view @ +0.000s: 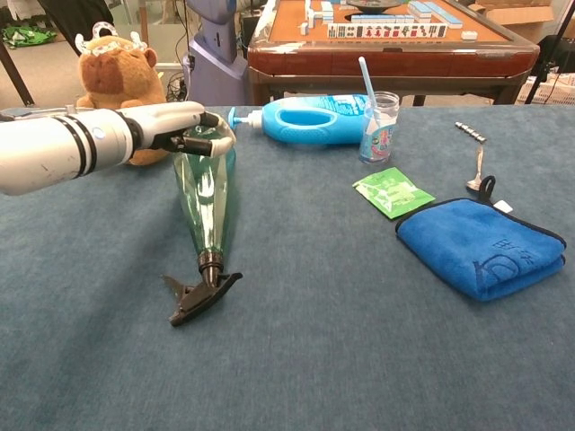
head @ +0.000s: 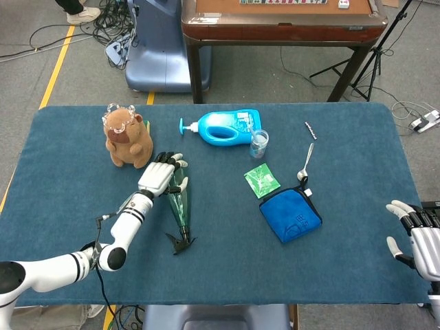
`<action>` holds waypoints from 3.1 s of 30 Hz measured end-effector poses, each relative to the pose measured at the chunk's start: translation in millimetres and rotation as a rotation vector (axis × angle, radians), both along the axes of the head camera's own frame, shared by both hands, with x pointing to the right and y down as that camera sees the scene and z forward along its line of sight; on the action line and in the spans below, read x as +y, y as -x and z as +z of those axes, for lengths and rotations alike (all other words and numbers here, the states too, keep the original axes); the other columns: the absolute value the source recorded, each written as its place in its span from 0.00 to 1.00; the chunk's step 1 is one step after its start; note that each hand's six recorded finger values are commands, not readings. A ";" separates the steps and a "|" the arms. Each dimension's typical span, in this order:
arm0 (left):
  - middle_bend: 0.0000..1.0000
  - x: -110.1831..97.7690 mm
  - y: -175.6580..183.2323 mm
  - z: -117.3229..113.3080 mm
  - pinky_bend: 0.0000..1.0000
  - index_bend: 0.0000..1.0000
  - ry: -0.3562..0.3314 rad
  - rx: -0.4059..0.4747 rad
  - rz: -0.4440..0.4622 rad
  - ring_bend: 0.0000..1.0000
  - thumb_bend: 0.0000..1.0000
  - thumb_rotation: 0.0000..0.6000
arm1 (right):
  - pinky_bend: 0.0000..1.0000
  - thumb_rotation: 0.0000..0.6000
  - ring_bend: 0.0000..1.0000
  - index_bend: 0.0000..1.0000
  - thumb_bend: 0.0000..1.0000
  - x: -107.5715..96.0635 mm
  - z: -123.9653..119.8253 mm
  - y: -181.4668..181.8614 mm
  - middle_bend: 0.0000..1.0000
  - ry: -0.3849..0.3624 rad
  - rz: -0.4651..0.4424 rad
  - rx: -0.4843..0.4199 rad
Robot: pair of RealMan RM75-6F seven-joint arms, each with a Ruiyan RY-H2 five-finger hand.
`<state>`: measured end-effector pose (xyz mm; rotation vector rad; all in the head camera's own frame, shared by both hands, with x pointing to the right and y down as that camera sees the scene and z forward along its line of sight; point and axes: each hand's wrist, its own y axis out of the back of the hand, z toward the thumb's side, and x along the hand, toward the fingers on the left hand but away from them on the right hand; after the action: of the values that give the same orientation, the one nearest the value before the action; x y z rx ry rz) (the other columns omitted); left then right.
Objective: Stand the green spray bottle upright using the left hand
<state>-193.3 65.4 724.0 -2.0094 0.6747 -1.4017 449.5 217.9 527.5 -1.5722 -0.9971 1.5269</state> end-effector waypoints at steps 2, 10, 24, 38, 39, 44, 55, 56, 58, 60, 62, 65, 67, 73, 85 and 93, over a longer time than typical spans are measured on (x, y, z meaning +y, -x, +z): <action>0.13 1.5 4.2 -2.2 0.00 0.22 0.001 -0.016 -0.001 0.00 0.47 0.26 | 0.19 1.00 0.14 0.22 0.35 -0.1 0.2 0.5 0.20 0.000 -0.001 -0.002; 0.14 12.3 21.7 -14.2 0.00 0.22 0.007 -0.090 0.012 0.00 0.47 0.26 | 0.19 1.00 0.14 0.22 0.35 -0.5 0.7 1.7 0.20 0.002 -0.004 -0.005; 0.14 28.6 49.8 -38.1 0.00 0.22 -0.030 -0.164 0.081 0.00 0.46 0.40 | 0.19 1.00 0.14 0.22 0.35 -0.5 2.4 3.1 0.20 0.006 -0.008 -0.010; 0.13 55.8 30.8 -73.1 0.00 0.18 -0.113 0.070 0.327 0.00 0.46 1.00 | 0.19 1.00 0.14 0.22 0.35 0.7 2.1 1.3 0.20 0.008 -0.002 -0.006; 0.13 58.7 30.8 -73.7 0.00 0.18 -0.110 0.074 0.349 0.00 0.46 1.00 | 0.19 1.00 0.14 0.22 0.35 0.7 2.2 1.3 0.20 0.008 -0.002 -0.006; 0.11 74.5 36.6 -72.0 0.00 0.16 -0.094 0.055 0.468 0.00 0.46 1.00 | 0.19 1.00 0.14 0.22 0.35 0.7 2.9 1.1 0.20 0.010 -0.003 -0.007; 0.09 90.9 40.8 -56.2 0.00 0.15 -0.195 -0.088 0.701 0.00 0.40 1.00 | 0.19 1.00 0.14 0.22 0.35 1.1 1.6 0.4 0.20 0.009 0.000 -0.005; 0.09 93.2 40.4 -53.7 0.00 0.15 -0.207 -0.099 0.724 0.00 0.37 1.00 | 0.19 1.00 0.14 0.22 0.35 1.0 1.4 0.4 0.20 0.009 0.000 -0.005; 0.09 96.6 39.7 -50.8 0.00 0.15 -0.221 -0.109 0.751 0.00 0.34 1.00 | 0.19 1.00 0.14 0.22 0.35 1.1 1.0 0.4 0.20 0.009 0.000 -0.003; 0.09 99.1 38.4 -49.0 0.00 0.15 -0.241 -0.113 0.774 0.00 0.31 1.00 | 0.19 1.00 0.14 0.22 0.35 1.1 0.9 0.7 0.20 0.009 -0.001 -0.003; 0.09 102.1 36.9 -46.6 0.00 0.15 -0.261 -0.117 0.798 0.00 0.30 1.00 | 0.19 1.00 0.14 0.22 0.35 1.1 1.1 1.0 0.20 0.010 -0.001 -0.003; 0.09 105.6 34.7 -43.1 0.00 0.16 -0.288 -0.124 0.834 0.00 0.29 1.00 | 0.19 1.00 0.14 0.22 0.35 0.8 0.9 2.0 0.20 0.009 -0.003 -0.005; 0.09 106.7 33.3 -41.0 0.00 0.17 -0.306 -0.129 0.855 0.00 0.29 1.00 | 0.19 1.00 0.14 0.22 0.35 0.7 0.6 2.3 0.20 0.008 -0.003 -0.004; 0.09 108.1 26.8 -34.5 0.00 0.19 -0.368 -0.138 0.917 0.00 0.29 1.00 | 0.19 1.00 0.14 0.22 0.35 1.6 0.0 1.2 0.20 0.010 0.001 0.000; 0.09 101.7 21.6 -18.0 0.00 0.23 -0.438 -0.185 1.006 0.00 0.29 1.00 | 0.19 1.00 0.14 0.22 0.35 2.3 0.1 -0.6 0.20 0.013 0.009 0.003; 0.14 99.8 30.3 -10.4 0.00 0.29 -0.442 -0.209 1.019 0.00 0.29 1.00 | 0.19 1.00 0.14 0.22 0.35 2.4 0.3 -0.6 0.20 0.016 0.010 0.003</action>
<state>-223.6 165.2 713.7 -1.4467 -0.1557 -0.7250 450.1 220.4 527.8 -1.5772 -0.9948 1.5476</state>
